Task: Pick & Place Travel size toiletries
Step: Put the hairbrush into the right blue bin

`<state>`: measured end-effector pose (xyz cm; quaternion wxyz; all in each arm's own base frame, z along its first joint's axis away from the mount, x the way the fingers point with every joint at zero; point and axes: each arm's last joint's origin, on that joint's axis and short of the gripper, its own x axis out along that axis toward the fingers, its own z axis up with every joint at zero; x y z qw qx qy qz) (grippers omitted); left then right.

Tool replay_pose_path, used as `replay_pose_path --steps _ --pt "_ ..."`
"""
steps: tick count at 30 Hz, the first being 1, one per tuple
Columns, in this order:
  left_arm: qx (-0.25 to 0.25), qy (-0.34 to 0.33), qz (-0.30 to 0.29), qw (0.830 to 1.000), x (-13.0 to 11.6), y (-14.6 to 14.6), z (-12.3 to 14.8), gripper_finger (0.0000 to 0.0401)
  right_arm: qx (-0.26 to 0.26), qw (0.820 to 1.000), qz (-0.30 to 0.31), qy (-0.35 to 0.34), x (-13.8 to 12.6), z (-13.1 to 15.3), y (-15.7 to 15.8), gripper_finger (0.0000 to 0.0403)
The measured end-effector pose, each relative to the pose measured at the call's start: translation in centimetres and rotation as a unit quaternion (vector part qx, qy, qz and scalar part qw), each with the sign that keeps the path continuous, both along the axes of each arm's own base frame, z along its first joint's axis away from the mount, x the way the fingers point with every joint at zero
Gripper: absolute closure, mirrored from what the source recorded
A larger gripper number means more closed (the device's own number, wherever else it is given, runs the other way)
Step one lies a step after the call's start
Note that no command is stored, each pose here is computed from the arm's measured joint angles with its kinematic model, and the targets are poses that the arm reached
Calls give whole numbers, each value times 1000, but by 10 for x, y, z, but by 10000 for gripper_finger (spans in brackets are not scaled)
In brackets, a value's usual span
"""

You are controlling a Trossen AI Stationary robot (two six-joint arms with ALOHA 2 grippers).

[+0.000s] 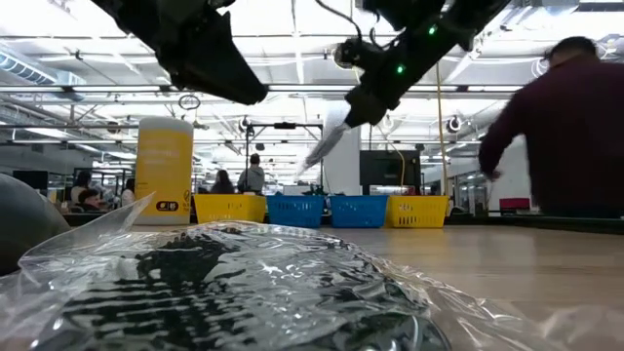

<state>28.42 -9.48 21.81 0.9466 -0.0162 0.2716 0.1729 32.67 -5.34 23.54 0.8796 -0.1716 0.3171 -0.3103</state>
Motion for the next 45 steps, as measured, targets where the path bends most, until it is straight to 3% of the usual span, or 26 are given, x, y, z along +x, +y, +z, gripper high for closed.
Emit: replay_pose_path --steps 14,20,25,34,45 --pt "5 0 0 1000 1 2 0 245 11 991 -132 -35 -20 2 -76 403" --pt "5 1 0 1000 1 2 0 244 42 984 -160 -67 -29 2 -98 403" --pt "5 1 0 1000 1 2 0 244 82 984 -135 -84 -33 1 -108 403" --pt "5 0 0 1000 1 2 0 244 90 980 -132 -122 -41 -21 -115 403" --pt "5 0 2 1000 1 3 0 244 135 977 -123 -110 -59 -45 -122 403"
